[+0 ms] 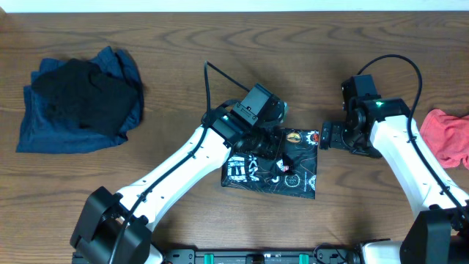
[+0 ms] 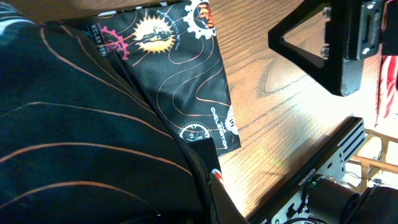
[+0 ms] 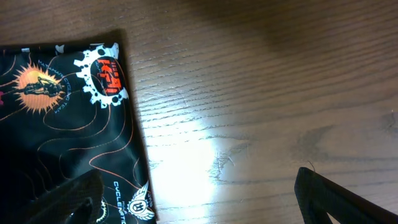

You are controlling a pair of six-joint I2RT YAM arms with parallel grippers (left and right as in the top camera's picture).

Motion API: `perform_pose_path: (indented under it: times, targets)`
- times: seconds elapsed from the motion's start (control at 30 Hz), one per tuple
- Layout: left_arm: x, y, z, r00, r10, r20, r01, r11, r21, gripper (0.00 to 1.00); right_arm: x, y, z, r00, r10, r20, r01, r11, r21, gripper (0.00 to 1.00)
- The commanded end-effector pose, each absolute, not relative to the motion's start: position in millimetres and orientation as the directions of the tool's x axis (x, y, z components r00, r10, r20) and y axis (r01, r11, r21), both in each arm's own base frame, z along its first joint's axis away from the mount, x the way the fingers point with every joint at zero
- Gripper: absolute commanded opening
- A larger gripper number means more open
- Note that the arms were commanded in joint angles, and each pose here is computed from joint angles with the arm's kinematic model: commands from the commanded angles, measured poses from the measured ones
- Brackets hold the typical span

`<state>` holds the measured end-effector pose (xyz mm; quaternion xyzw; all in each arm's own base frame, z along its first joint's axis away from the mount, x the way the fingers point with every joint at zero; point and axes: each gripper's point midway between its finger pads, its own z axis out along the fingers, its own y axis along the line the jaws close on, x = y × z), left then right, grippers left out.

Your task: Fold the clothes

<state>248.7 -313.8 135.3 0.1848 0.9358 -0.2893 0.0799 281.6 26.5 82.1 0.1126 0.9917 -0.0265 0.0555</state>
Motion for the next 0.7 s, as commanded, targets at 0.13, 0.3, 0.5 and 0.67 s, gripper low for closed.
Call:
perform_pose_path:
  times: [0.13,0.3,0.5,0.67]
  targets:
    - [242.3,-337.0,137.9,-0.896,0.332,-0.296,0.443,0.727,-0.524,0.06,284.2,22.4,86.9,-0.959,0.250,-0.136,0.258,0.965,-0.046,0.97]
    - [236.8,-347.9,132.7,-0.885,0.355,-0.301,0.465,0.712,-0.526,0.06,284.1,22.2,86.9,-0.959,0.250,-0.136,0.258,0.965,-0.047,0.97]
    - [230.2,-353.3,113.3,-0.886,0.383,-0.260,0.463,0.721,-0.516,0.06,284.2,21.2,87.0,-0.958,0.250,-0.138,0.259,0.965,-0.053,0.98]
    - [234.7,-359.6,106.6,-0.884,0.383,-0.270,0.468,0.716,-0.518,0.06,284.1,21.2,87.0,-0.958,0.250,-0.138,0.259,0.964,-0.052,0.98]
